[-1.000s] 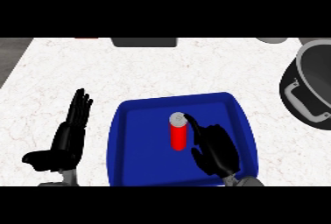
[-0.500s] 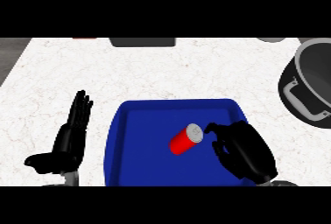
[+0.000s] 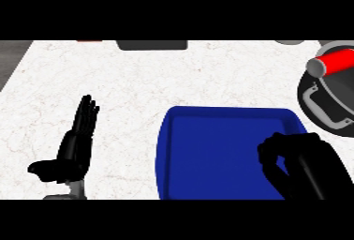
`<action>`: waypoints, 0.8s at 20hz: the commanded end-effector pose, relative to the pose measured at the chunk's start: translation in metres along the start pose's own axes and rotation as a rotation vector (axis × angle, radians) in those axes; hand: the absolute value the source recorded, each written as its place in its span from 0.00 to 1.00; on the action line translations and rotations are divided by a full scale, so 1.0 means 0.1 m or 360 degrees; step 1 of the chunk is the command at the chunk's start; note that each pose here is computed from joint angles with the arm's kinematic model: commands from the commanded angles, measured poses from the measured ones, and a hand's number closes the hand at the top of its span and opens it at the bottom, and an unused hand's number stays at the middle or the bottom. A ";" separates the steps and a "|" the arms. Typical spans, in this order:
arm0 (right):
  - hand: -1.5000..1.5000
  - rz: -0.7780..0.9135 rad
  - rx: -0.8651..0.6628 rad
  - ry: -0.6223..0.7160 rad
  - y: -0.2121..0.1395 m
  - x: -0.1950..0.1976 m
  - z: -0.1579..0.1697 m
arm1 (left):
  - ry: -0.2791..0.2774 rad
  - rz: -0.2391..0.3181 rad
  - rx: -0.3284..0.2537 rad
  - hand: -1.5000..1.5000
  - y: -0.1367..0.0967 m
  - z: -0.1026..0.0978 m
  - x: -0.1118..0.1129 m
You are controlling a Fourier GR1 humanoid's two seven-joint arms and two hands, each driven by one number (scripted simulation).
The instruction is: Pick the can from the tray and place it in the pot
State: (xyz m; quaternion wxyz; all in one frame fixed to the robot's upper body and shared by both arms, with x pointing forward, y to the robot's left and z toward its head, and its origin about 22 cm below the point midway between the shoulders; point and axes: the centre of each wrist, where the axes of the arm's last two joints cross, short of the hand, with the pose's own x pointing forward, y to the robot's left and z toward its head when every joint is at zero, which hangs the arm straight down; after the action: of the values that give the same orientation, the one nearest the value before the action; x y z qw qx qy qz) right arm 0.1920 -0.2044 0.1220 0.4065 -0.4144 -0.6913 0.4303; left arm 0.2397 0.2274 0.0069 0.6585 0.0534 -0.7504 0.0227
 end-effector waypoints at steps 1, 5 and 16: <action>1.00 0.0047 -0.0131 0.0154 -0.25 -0.09 0.12 | -0.0006 0.0006 -0.0011 0.50 -0.16 0.01 0.01; 1.00 0.0075 -0.0175 0.0262 -0.35 -0.25 -0.22 | 0.0008 -0.0012 -0.0019 0.50 0.10 -0.02 -0.10; 1.00 0.0107 -0.0219 0.0532 -0.56 -1.50 -0.52 | -0.0003 -0.0013 -0.0023 0.50 0.05 0.00 -0.15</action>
State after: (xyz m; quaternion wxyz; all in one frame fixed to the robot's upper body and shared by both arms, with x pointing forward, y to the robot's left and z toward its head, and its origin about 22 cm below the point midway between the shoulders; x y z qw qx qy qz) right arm 0.2501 -0.3071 0.1512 0.4584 -0.5189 -0.6374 0.3380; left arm 0.2372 0.2307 -0.0014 0.6581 0.0501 -0.7512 0.0150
